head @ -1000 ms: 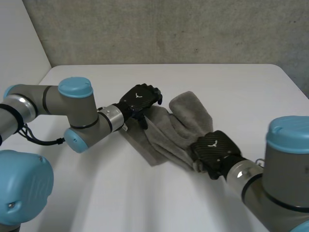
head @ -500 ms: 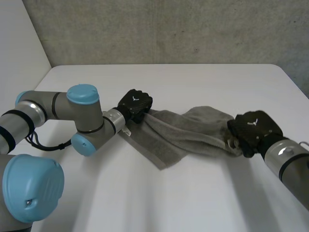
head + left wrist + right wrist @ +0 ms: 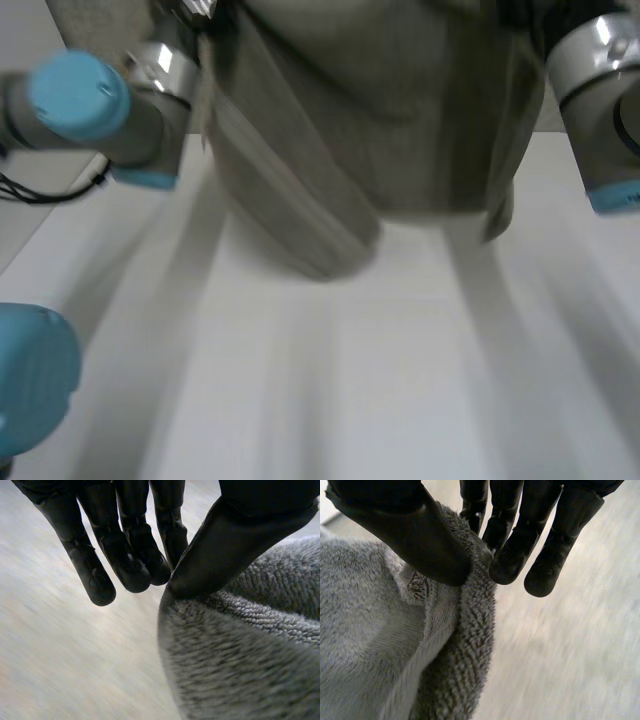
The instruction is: Fold the towel.
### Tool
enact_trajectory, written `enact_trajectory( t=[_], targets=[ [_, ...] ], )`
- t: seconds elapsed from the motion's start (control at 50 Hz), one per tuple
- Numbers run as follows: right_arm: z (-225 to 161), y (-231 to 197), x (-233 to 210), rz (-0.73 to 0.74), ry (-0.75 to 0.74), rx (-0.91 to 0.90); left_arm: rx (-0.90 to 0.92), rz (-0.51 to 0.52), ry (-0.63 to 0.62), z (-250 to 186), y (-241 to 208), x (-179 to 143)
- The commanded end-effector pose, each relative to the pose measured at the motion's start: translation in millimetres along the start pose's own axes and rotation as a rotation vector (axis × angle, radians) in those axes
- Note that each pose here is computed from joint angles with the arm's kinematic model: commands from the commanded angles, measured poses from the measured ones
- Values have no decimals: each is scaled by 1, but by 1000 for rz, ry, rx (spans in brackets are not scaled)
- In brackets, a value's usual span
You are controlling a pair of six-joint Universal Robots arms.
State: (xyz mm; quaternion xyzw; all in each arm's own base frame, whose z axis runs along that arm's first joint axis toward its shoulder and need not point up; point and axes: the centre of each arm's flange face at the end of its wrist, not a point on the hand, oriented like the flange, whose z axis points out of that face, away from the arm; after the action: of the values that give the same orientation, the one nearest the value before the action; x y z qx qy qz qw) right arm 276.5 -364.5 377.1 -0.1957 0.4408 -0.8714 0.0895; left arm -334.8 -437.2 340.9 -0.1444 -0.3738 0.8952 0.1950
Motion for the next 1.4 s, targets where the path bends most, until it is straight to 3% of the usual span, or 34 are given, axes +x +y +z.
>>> enact_trajectory(
  t=[0.02, 0.14, 0.26, 0.3, 0.34, 0.5, 0.62, 0.88, 1.18, 1.32, 1.4],
  targets=[
    [18, -25, 4, 34, -37, 321, 118, 13, -92, 23, -69, -33],
    [-1, -3, -15, 162, -197, 273, -54, 6, -102, -12, -54, -48],
    [-40, 41, -41, 276, -353, -83, -264, -16, -27, -65, -20, -41],
    [-50, 49, -42, 279, -366, -172, -404, -53, 27, -107, -3, -30],
    [-67, 66, -35, 226, -386, -334, -465, -66, 36, -126, 1, -28],
    [-108, 81, -23, -24, -488, -652, -734, -27, 61, -219, 12, -17],
    [-121, 83, -18, -39, -472, -765, -855, 23, 122, -262, 15, 0],
    [-157, 106, -23, -17, -365, -910, -901, 23, 146, -275, 25, 11],
    [-183, 128, -22, -16, -281, -941, -825, 50, 138, -252, 19, 1],
    [-187, 133, -24, -16, -284, -943, -800, 66, 140, -232, 34, -6],
    [-191, 137, -29, -18, -290, -942, -901, 71, 171, -230, 58, -6]
  ],
)
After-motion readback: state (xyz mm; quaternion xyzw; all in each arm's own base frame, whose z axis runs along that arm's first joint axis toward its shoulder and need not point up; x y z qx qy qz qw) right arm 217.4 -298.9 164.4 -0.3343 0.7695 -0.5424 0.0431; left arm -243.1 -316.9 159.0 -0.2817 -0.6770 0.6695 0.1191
